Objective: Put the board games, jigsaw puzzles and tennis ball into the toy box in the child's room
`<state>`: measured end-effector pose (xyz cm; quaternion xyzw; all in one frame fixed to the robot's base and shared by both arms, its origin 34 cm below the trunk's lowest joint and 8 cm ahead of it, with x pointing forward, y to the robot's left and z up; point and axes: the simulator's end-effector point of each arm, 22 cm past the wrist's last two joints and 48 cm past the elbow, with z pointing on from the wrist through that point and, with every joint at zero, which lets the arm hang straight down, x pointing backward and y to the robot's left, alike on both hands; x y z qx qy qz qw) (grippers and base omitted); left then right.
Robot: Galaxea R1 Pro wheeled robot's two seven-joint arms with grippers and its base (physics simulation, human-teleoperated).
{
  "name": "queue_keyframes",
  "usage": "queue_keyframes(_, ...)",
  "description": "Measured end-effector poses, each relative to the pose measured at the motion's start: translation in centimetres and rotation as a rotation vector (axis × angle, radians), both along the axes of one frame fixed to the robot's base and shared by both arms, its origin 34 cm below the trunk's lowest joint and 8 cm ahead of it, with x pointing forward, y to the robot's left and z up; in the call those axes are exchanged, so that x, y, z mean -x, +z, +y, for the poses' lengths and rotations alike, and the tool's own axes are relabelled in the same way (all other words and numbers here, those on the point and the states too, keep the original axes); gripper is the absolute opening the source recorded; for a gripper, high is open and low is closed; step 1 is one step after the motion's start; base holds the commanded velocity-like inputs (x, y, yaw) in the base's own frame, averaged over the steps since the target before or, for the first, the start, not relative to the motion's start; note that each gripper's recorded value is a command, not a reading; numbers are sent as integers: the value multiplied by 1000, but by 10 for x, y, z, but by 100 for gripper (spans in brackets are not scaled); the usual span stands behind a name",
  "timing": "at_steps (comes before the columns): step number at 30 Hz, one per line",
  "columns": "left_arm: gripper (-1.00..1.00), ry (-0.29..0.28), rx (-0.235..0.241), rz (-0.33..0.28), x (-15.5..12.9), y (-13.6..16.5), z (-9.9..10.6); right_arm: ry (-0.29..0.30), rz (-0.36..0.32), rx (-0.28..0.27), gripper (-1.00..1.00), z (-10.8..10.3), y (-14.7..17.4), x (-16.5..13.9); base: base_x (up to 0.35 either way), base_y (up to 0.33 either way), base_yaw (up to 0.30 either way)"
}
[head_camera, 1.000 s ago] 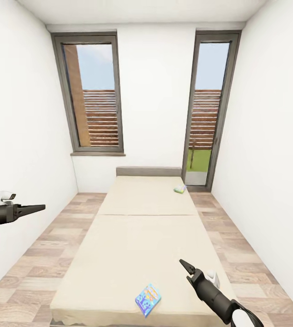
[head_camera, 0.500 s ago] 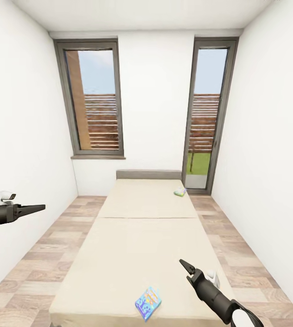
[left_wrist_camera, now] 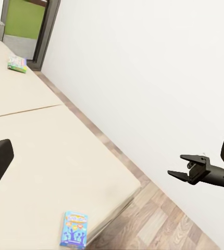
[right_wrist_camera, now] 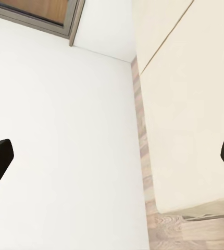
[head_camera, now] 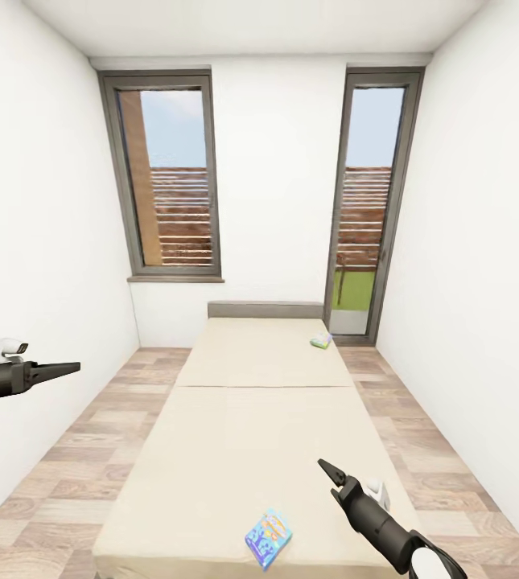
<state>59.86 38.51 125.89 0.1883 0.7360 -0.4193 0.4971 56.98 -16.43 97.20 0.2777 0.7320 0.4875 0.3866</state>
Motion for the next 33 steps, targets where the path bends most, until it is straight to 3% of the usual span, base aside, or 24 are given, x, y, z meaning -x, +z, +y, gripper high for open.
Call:
queue_keyframes(24,100,2,4,6,0,-2,1,-6,13,1,100,-2,-5,1,-2,21,0)
queue_keyframes(33,100,6,12,18,-1,-6,2,-6,14,2,100,-2,-5,0,-162,109,0)
